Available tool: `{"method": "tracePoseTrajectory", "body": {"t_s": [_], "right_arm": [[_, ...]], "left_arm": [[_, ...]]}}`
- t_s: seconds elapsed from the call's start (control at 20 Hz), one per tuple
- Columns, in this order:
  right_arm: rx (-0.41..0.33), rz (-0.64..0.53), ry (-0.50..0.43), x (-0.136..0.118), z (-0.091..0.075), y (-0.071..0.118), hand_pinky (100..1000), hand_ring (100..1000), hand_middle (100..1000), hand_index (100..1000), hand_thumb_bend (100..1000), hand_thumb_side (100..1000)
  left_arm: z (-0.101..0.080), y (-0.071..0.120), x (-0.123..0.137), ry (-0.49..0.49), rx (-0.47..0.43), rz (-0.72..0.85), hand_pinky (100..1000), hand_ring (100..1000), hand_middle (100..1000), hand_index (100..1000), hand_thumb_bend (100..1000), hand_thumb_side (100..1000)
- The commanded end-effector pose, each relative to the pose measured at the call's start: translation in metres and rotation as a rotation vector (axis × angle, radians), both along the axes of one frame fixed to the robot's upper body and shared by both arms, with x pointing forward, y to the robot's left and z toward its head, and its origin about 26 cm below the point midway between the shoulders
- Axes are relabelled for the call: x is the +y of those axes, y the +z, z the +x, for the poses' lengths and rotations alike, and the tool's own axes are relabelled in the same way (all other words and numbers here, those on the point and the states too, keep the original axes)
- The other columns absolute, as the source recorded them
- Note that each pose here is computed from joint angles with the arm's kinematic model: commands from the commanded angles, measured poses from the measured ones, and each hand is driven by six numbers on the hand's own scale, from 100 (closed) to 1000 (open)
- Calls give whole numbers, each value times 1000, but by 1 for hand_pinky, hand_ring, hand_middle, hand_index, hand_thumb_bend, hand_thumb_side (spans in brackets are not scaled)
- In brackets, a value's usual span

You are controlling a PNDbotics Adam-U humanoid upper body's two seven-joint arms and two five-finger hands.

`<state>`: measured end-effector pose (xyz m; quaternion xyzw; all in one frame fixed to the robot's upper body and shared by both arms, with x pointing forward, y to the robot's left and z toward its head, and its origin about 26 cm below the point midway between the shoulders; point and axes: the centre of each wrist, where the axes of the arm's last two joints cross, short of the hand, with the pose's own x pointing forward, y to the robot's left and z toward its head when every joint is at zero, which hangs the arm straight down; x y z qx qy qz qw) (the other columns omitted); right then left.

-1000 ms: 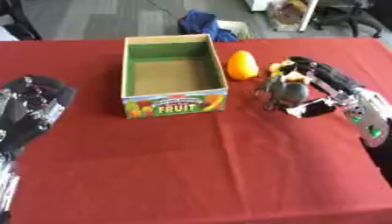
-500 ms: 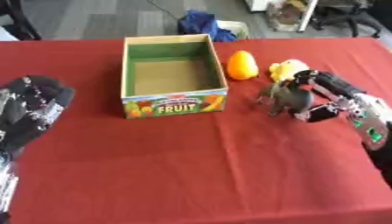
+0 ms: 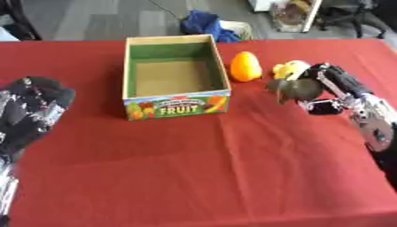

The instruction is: Pick up objects on the table and place them in the box.

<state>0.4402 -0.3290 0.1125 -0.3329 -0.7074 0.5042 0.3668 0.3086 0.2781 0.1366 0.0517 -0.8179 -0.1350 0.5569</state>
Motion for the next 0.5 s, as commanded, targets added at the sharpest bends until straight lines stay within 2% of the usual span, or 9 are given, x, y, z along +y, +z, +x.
{"method": "tracePoseTrajectory", "body": {"t_s": [0.05, 0.25, 0.5], "right_arm": [[-84, 4, 54, 8, 8, 45, 697, 763, 368, 555, 100, 111], [-117, 45, 102, 27, 19, 74, 697, 759, 363, 550, 100, 102], [-121, 73, 130, 48, 31, 93, 699, 765, 366, 554, 100, 100]], "left_arm": [[0, 7, -1, -14, -23, 6, 619, 579, 565, 611, 557, 384], [1, 8, -3, -22, -28, 5, 619, 579, 565, 611, 557, 382], [3, 13, -7, -45, -41, 2, 619, 579, 565, 611, 558, 380]]}}
